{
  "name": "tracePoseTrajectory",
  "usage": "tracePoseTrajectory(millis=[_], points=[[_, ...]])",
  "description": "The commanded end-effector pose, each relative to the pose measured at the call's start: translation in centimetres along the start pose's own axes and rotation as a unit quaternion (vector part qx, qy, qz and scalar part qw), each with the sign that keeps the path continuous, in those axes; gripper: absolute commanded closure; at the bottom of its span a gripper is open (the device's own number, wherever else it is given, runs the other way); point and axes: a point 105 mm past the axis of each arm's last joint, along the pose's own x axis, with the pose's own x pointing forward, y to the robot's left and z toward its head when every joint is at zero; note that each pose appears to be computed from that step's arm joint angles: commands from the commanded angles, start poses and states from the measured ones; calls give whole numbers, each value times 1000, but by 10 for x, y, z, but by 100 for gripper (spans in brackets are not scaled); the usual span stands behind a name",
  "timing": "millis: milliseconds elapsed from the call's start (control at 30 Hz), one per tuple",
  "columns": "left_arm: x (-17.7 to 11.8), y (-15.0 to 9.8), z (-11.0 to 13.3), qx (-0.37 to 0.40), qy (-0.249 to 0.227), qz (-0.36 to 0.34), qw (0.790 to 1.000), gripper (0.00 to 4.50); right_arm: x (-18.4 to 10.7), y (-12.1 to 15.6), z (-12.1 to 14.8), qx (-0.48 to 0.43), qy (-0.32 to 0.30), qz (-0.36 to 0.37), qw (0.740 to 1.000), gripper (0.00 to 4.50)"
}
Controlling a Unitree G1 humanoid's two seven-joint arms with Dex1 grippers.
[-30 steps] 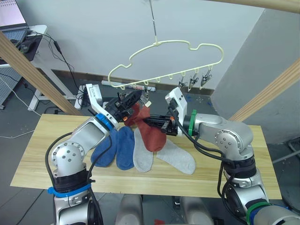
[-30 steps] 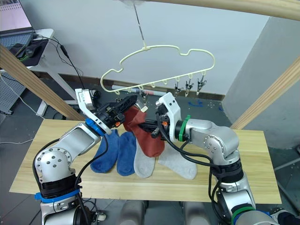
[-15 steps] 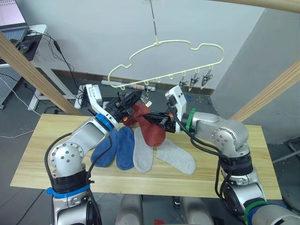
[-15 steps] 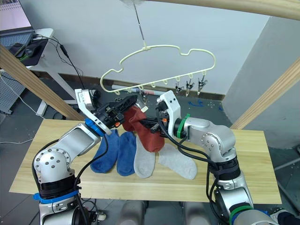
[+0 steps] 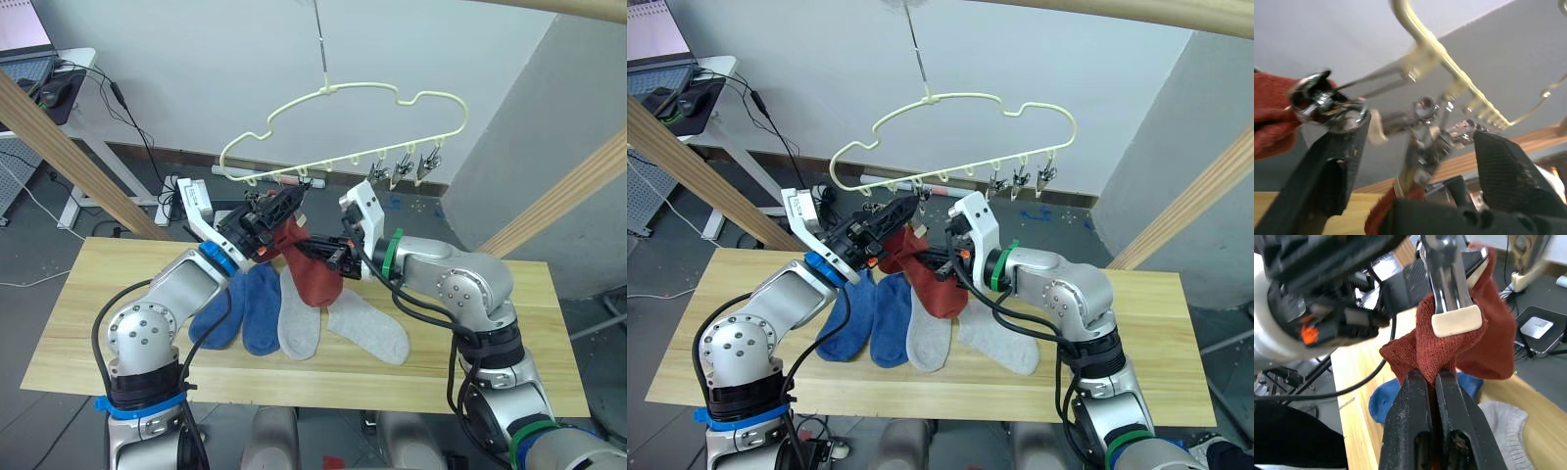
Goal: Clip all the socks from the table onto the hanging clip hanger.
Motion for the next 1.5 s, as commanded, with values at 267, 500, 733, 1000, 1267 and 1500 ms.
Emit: tracePoseTrajectory(millis=[267, 500, 733, 1000, 1267, 1500], points=[[-17, 1, -5, 220, 13, 42, 975, 78, -10, -1, -17, -93, 27, -23, 995, 172], [-19, -11, -32, 298, 9, 38, 954, 78, -42, -23, -29, -106, 28, -77, 991, 3], [-1, -18, -30, 350, -45, 30, 935, 164, -64, -26, -22, -113, 11, -107, 988, 0], [12, -16, -28, 378, -65, 42, 923, 225, -73, -22, -7, -107, -12, -117, 987, 0], [27, -12, -21, 388, -77, 45, 917, 225, -74, -22, 10, -115, -34, -122, 985, 0], [36, -11, -12, 393, -104, 60, 912, 225, -72, -18, 23, -122, -52, -119, 984, 0]])
